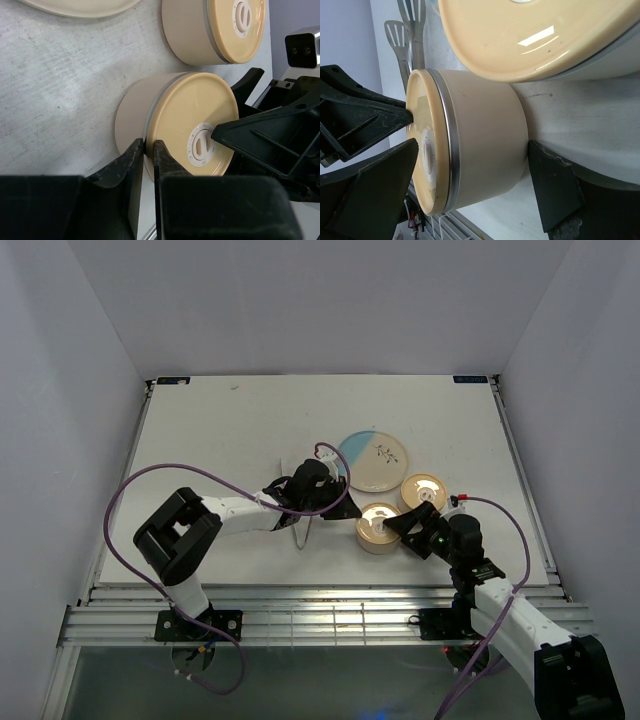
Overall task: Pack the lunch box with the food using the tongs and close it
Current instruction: Pick up the packing box from the center of the board.
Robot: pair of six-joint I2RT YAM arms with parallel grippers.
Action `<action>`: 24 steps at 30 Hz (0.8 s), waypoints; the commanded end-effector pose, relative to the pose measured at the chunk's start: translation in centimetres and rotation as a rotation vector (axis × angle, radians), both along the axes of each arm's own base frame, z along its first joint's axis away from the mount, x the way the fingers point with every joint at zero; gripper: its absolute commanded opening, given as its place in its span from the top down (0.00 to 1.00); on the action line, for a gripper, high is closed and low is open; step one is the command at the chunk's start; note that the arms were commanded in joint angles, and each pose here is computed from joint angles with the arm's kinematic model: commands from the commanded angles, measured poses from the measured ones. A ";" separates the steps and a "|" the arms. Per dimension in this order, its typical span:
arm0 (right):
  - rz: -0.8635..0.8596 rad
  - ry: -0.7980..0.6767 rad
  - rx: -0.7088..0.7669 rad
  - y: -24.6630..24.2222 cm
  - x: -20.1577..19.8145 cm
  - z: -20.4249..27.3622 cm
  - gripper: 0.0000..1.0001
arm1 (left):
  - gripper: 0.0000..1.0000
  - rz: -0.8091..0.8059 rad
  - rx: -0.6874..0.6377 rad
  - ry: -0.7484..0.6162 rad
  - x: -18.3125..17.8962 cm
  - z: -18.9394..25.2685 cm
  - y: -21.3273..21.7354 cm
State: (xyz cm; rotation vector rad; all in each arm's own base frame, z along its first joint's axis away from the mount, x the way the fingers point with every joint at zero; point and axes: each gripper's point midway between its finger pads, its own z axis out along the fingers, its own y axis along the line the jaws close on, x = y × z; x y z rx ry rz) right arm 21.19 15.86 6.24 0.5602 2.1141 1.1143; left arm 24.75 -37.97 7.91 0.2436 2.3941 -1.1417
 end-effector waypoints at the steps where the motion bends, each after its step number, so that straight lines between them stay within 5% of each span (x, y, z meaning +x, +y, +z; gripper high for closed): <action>1: 0.027 0.042 0.030 -0.2 -3.5 -4.6 0.06 | 1.00 -0.018 0.111 0.084 -1.7 -3.7 1.4; 24: 0.046 0.113 0.002 -0.5 -4.8 -6.4 0.06 | 1.00 -0.012 0.112 0.094 -1.8 -4.1 1.3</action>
